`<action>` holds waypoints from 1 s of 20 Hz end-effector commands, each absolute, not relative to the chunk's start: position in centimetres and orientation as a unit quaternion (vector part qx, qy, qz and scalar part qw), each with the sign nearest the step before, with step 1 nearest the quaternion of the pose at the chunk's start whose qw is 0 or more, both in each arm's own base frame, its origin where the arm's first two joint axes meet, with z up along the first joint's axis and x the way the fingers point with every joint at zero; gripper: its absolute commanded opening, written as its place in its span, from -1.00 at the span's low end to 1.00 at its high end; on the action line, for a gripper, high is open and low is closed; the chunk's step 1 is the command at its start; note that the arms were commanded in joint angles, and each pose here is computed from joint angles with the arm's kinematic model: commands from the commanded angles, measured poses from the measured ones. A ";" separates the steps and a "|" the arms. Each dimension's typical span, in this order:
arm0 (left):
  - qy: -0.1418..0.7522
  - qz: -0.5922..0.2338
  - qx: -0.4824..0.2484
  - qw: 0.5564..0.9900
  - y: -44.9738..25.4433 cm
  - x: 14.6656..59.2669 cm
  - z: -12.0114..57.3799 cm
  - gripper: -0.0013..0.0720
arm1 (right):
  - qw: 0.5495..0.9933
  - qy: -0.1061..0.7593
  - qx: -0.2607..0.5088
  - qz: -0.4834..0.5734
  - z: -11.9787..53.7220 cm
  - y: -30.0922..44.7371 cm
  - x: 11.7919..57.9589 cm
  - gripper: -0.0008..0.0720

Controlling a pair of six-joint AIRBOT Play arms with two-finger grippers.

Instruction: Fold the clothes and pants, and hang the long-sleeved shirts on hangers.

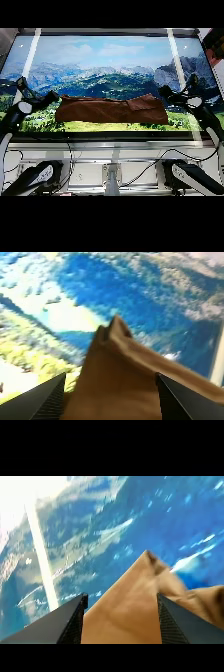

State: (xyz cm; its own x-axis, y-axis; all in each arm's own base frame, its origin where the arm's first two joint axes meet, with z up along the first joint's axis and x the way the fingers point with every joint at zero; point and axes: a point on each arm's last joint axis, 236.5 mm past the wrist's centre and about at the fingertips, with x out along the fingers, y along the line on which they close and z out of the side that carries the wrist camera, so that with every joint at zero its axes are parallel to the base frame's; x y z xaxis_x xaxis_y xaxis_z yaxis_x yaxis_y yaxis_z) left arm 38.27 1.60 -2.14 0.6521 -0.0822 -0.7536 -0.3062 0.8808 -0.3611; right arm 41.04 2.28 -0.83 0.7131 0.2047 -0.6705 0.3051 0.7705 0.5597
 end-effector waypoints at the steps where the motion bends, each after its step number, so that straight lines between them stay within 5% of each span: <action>1: 0.505 0.050 -0.214 0.834 4.3 34.5 -2.2 0.73 | 0.875 0.363 0.316 -0.051 1.1 -1.4 39.8 0.36; 6: 0.550 -0.123 -0.319 0.762 0.1 34.8 -2.3 0.75 | 0.878 0.343 0.322 -0.088 2.6 -5.4 38.6 0.36; 8: 0.541 -0.196 -0.309 0.758 -1.4 35.6 -3.1 0.98 | 0.878 0.343 0.322 -0.093 2.5 -5.8 38.5 0.36; 20: 0.592 -0.204 -0.223 0.747 1.1 34.3 -7.8 0.99 | 0.880 0.346 0.311 -0.093 2.4 -6.0 38.4 0.36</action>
State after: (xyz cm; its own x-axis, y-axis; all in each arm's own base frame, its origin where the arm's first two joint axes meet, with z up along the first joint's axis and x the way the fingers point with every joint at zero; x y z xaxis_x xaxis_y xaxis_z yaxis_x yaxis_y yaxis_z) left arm 34.75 0.81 -7.24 0.2420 -0.5748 -0.7817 0.0216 0.8086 -0.5879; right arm 38.48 -5.95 2.40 0.7441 0.0505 -0.6661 0.3798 0.7884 0.4840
